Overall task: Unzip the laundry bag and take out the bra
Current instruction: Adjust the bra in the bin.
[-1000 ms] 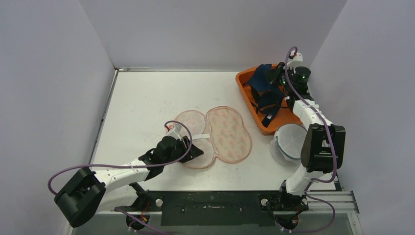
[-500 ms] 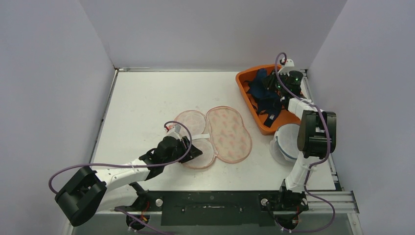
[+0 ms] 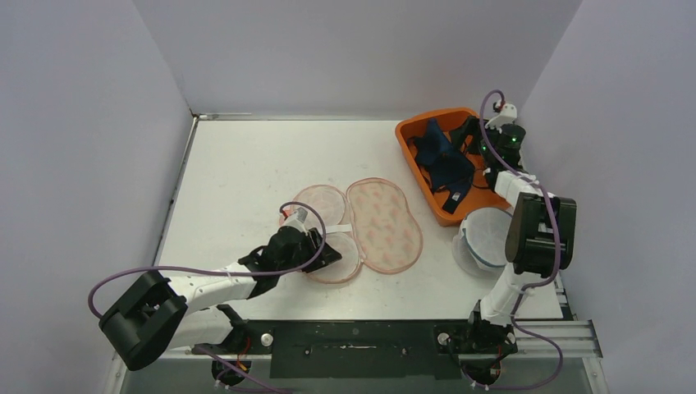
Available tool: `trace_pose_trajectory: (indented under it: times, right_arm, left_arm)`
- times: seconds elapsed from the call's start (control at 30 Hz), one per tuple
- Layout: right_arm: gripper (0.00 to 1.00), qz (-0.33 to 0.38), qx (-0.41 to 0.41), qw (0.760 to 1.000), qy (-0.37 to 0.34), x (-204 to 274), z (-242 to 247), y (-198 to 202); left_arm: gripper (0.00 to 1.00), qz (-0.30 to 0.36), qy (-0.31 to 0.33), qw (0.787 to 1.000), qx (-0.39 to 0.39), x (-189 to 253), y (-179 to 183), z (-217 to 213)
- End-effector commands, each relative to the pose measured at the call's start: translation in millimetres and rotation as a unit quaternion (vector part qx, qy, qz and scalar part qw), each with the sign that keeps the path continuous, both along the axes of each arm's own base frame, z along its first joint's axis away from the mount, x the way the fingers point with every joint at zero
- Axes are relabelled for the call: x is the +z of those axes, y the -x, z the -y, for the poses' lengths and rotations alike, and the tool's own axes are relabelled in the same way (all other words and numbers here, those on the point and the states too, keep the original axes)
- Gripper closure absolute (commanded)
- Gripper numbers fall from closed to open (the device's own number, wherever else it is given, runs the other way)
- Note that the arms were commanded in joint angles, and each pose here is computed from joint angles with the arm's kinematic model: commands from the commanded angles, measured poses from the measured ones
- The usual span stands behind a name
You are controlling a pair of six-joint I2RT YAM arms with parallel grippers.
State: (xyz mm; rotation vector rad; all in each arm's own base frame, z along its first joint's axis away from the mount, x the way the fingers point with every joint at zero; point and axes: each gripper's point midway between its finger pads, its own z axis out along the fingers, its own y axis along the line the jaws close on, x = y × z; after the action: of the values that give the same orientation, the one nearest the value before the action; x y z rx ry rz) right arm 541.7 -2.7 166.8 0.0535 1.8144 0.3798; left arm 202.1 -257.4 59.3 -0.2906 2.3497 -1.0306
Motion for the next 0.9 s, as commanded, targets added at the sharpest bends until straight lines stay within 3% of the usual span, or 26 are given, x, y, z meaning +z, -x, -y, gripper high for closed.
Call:
trace_pose_trajectory:
  times: [0.0,0.23,0.67,0.87]
  right_arm:
    - [0.17,0.053,-0.004,0.998,-0.026,52,16,22]
    - [0.19,0.021,0.071,0.994,-0.077,19,1,56]
    - [0.29,-0.021,0.131,0.986,-0.099,-16,-6,40]
    - [0.39,-0.046,0.120,0.989,-0.073,-36,-10,40]
  left_arm:
    - [0.60,0.026,0.045,0.999,-0.014,23,0,13]
    - [0.60,0.035,0.058,0.997,-0.023,29,11,12]
    - [0.58,0.047,0.045,0.998,-0.015,28,6,7]
    - [0.58,0.039,0.044,0.998,-0.024,24,6,12]
